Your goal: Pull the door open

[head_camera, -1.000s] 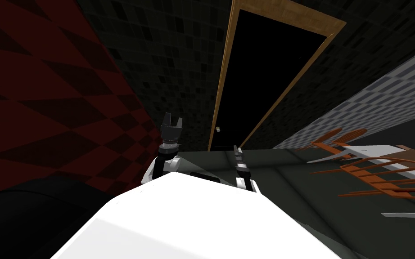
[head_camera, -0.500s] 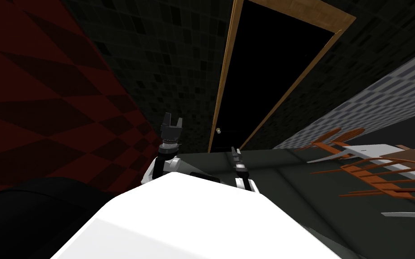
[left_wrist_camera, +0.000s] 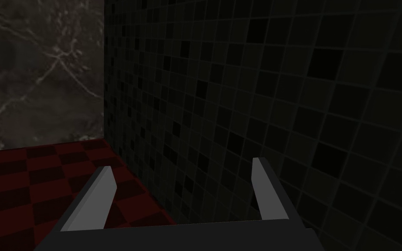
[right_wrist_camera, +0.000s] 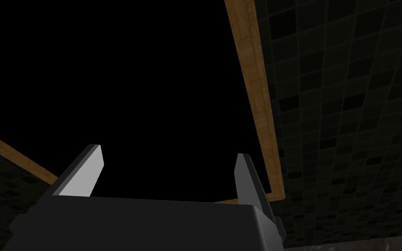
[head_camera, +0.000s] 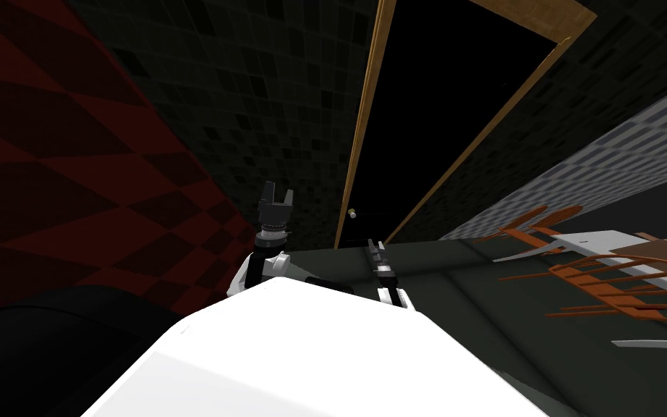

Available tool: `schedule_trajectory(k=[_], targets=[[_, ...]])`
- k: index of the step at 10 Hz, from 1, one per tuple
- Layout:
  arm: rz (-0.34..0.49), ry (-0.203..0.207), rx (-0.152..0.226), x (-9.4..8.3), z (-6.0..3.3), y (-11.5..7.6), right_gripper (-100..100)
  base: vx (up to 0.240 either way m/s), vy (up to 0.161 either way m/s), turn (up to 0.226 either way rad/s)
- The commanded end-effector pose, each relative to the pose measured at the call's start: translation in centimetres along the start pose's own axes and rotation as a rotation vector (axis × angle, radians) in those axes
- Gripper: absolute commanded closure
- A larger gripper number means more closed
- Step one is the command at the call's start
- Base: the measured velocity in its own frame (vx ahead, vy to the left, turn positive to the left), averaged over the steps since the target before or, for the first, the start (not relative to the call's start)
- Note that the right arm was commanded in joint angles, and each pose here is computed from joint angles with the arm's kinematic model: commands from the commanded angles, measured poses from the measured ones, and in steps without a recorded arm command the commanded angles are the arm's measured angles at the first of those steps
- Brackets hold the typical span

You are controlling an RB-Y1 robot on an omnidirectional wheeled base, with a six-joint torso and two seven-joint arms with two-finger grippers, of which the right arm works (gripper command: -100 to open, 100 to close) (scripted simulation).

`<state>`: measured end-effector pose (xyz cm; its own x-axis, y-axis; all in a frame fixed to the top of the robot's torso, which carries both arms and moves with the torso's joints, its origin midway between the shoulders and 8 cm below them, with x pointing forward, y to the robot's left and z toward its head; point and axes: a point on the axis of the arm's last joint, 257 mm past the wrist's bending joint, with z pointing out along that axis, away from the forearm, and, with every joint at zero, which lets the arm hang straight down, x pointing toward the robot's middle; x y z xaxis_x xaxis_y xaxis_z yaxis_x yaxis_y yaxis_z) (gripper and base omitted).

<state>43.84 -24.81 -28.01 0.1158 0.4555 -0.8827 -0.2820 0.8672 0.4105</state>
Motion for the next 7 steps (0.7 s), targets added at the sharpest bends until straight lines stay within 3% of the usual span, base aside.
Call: schedule_trajectory(k=[1,7], targets=[[-0.033,0.019,-0.004,0.7,-0.04,-0.2,-100,0.083,0.04,-0.036],[-0.137,0.085,-0.02,3.6,-0.58,-0.9,-100,0.092,0.044,-0.03]])
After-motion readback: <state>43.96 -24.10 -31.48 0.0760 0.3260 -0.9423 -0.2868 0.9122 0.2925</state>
